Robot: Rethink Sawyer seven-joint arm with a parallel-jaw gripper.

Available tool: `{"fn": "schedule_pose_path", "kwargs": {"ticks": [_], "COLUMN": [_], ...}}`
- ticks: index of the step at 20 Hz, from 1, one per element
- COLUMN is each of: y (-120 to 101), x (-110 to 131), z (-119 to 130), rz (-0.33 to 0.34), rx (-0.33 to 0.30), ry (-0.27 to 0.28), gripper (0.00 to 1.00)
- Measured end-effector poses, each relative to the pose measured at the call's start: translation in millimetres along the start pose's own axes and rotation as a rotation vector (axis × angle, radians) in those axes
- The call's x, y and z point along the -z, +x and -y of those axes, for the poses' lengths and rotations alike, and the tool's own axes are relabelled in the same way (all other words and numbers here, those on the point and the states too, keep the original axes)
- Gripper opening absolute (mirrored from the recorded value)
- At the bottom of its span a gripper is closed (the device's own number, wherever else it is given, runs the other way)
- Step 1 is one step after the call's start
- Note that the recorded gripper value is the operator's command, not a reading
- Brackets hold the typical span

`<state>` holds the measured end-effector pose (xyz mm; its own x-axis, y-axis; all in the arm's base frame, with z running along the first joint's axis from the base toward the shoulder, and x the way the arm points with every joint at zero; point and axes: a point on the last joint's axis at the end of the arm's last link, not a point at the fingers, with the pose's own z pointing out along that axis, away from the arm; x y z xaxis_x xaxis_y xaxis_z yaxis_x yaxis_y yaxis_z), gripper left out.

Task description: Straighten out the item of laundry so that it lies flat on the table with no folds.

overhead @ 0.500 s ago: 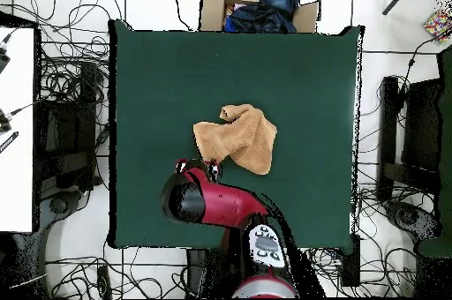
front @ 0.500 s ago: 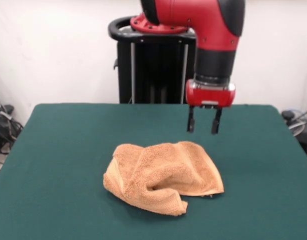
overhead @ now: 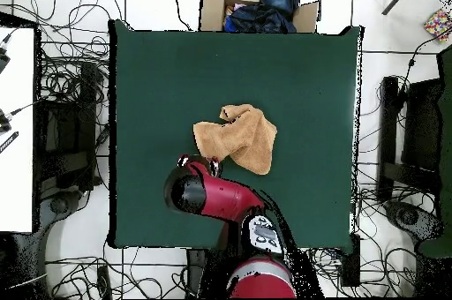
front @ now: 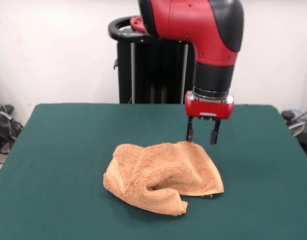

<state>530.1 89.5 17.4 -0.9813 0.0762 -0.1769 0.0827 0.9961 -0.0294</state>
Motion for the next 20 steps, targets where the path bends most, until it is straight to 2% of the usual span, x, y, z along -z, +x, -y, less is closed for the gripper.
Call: {"fn": "schedule_pose_path", "kwargs": {"ticks": [10,15,20], "y": [-53,-62,-53], "x": [6,3,-4], "z": [7,20,27], "rz": [0.047,0.061,0.047], "rx": [-0.004,-0.009,0.013], "ry": [0.010,0.037,0.086], "gripper": [1.00,1.00,1.00]}}
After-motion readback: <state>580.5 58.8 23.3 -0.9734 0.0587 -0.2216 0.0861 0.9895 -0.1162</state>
